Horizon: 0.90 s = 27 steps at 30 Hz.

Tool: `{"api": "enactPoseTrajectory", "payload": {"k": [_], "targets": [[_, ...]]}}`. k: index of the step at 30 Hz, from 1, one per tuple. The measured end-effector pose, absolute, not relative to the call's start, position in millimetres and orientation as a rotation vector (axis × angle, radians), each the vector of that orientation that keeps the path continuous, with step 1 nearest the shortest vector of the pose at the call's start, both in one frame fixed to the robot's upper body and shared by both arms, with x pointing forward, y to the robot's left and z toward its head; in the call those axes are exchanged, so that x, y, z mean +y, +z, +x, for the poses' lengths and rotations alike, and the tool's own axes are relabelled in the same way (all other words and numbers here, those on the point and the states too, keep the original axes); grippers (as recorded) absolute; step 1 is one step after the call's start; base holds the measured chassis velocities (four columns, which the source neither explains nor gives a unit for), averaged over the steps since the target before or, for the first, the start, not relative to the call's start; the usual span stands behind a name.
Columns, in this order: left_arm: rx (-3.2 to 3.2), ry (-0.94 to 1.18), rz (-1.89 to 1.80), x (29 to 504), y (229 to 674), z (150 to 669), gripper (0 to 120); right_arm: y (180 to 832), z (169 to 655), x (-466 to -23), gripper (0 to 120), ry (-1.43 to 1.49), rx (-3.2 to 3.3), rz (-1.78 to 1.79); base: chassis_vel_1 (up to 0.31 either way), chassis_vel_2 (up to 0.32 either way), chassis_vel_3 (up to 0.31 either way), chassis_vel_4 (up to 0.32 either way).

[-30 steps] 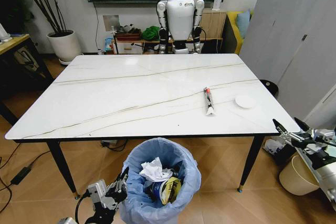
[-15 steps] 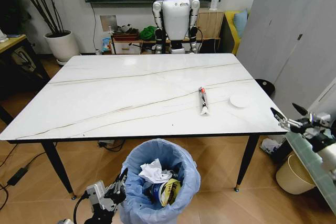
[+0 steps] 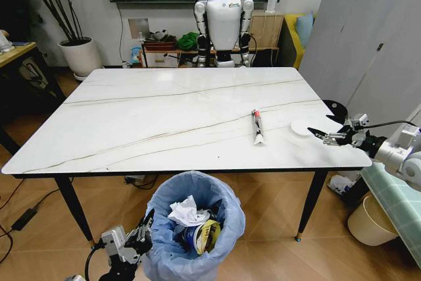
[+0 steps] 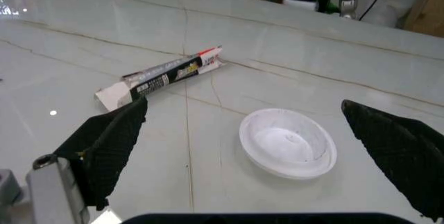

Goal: Pick up the trash bin and place the trash from the table into it.

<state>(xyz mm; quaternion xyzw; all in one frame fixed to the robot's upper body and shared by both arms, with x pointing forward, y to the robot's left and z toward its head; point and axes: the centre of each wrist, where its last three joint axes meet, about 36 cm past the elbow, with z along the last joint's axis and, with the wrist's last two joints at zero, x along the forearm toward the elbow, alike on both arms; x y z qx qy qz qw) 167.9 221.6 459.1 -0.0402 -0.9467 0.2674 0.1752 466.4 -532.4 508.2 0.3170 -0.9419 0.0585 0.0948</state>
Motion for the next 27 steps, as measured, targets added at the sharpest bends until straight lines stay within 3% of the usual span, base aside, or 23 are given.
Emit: {"api": "enactPoseTrajectory", "payload": {"k": [27], "targets": [[-2.685, 0.760, -0.111, 228.6, 459.0, 171.5, 0, 500.9, 519.8, -501.4, 100, 0.219, -2.668, 1.020, 0.000, 0.000, 0.000, 0.000]]}}
